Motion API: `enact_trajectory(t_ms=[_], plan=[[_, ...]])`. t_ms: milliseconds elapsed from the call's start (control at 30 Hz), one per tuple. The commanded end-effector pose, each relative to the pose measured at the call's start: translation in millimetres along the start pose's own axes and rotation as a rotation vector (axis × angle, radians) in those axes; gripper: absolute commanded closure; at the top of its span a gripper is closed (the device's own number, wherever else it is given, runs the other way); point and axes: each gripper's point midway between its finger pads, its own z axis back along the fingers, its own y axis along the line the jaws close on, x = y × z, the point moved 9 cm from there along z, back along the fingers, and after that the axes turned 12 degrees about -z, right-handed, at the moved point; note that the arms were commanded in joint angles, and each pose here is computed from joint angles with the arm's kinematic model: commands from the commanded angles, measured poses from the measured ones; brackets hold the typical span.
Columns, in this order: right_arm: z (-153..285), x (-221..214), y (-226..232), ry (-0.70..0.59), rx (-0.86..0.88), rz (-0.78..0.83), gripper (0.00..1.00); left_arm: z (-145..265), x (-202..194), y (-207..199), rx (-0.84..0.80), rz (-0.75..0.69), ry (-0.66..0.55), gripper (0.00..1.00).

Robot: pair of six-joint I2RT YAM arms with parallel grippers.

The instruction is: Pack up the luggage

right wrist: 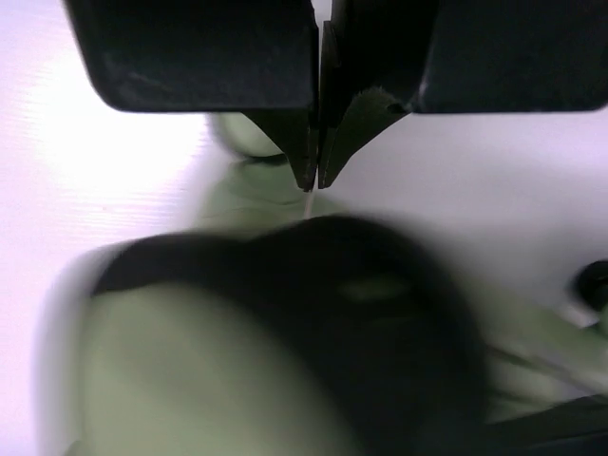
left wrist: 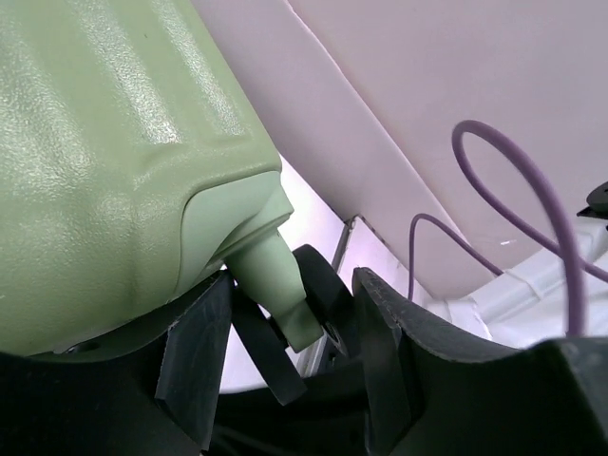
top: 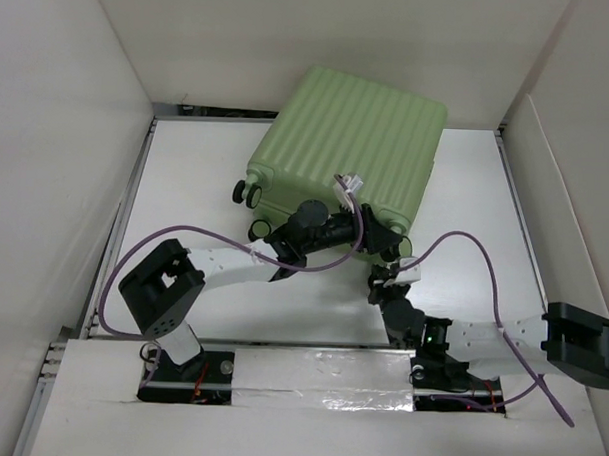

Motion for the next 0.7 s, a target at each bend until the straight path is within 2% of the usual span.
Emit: enact_trajectory(t_ms=[0, 100, 133, 167, 200, 300, 367, 433, 467, 533, 567, 633, 667], plan=[[26.4, 5.0, 62.2, 0.082, 0.335, -0.17, 1.0, -25.6, 60.4, -32.5, -0.115, -0.038, -0.231, 0.52], [29.3, 8.5, 52.9, 0.05, 0.301, -0.151, 1.0, -26.9, 68.3, -30.5, -0.093, -0.036, -0.25, 0.52], [32.2, 17.2, 54.3, 0.047, 0.319, -0.202, 1.0, -26.3, 69.8, -30.7, -0.084, -0.032, -0.256, 0.51], [33.7, 18.6, 53.9, 0.058, 0.327, -0.2, 1.0, -26.9, 72.9, -33.1, -0.093, -0.032, -0.257, 0.47], [33.9, 20.0, 53.8, 0.06, 0.327, -0.189, 1.0, -27.8, 74.1, -35.0, -0.107, -0.035, -0.251, 0.37], [26.6, 26.2, 57.3, 0.038, 0.323, -0.155, 1.0, -23.4, 81.0, -35.1, -0.098, -0.071, -0.259, 0.31], [19.8, 26.0, 57.0, 0.036, 0.313, -0.152, 1.0, -1.8, 95.9, -20.7, 0.01, -0.091, -0.319, 0.28], [19.7, 22.9, 58.3, 0.058, 0.338, -0.163, 1.0, 26.0, 117.1, -11.8, 0.096, -0.101, -0.368, 0.21], [18.0, 21.4, 56.8, 0.061, 0.335, -0.16, 1.0, 43.0, 128.2, 15.0, 0.181, -0.097, -0.385, 0.19], [16.1, 18.4, 56.9, 0.074, 0.338, -0.155, 1.0, 73.0, 143.5, 31.8, 0.265, -0.079, -0.404, 0.19], [16.0, 17.8, 57.4, 0.077, 0.34, -0.152, 1.0, 95.6, 145.3, 59.4, 0.366, -0.06, -0.427, 0.19], [16.3, 17.3, 59.4, 0.086, 0.354, -0.148, 1.0, 130.3, 153.6, 64.8, 0.421, -0.029, -0.518, 0.19], [16.3, 17.2, 60.0, 0.088, 0.356, -0.144, 1.0, 144.5, 136.4, 80.5, 0.482, 0.007, -0.51, 0.19]])
